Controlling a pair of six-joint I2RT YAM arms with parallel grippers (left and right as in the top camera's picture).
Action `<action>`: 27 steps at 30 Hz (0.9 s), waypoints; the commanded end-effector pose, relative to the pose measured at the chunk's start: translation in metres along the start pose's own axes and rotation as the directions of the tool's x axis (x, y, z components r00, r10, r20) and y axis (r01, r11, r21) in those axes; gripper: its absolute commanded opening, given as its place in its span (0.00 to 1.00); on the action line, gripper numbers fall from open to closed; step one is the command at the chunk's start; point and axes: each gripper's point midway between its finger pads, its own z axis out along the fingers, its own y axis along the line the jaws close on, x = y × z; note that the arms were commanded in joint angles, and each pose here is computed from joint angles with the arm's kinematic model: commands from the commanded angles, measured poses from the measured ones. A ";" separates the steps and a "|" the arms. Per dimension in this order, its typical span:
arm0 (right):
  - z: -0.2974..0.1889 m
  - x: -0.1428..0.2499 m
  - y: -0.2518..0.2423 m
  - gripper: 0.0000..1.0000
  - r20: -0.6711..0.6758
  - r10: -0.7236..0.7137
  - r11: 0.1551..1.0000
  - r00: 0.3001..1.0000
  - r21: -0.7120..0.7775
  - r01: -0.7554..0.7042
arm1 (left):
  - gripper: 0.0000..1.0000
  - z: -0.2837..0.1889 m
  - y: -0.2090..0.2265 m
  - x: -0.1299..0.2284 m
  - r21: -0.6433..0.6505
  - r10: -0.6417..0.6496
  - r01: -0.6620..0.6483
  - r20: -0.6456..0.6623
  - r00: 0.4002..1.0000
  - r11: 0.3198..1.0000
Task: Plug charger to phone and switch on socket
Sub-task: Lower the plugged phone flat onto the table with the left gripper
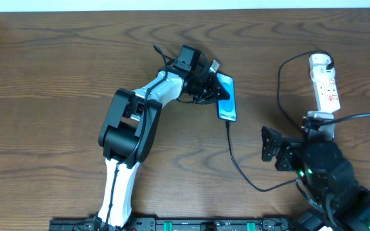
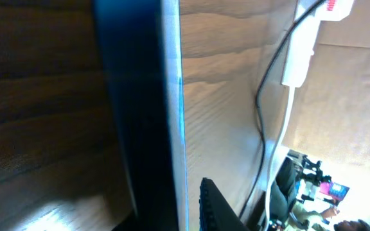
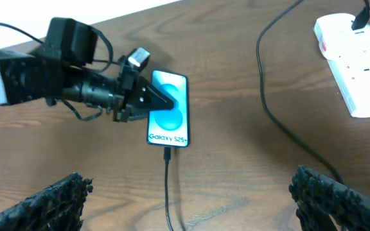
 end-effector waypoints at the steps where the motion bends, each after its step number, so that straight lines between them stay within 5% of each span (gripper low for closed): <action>1: 0.006 -0.002 -0.002 0.99 -0.012 0.011 0.999 1.000 0.033 -0.010 | 0.17 -0.001 0.002 0.000 -0.043 0.003 -0.002 0.012 1.000 0.999; 11: 0.034 0.011 0.003 0.99 -0.095 0.004 0.997 0.995 0.076 0.003 | 0.41 -0.002 0.014 0.000 -0.106 -0.021 0.024 0.026 0.999 0.994; 15: 0.040 0.013 0.004 0.99 -0.105 0.073 0.993 0.992 0.095 -0.064 | 0.60 -0.002 0.015 0.000 -0.109 -0.005 0.008 0.026 1.000 0.994; 20: 0.041 0.014 0.004 0.99 -0.106 0.106 0.990 0.989 0.100 -0.096 | 0.70 -0.003 0.020 0.001 -0.136 0.043 -0.039 0.021 0.999 0.990; 27: 0.041 0.015 0.004 0.99 -0.106 0.121 0.989 0.987 0.100 -0.110 | 0.72 -0.008 0.046 0.003 -0.270 0.010 0.000 0.038 0.999 0.963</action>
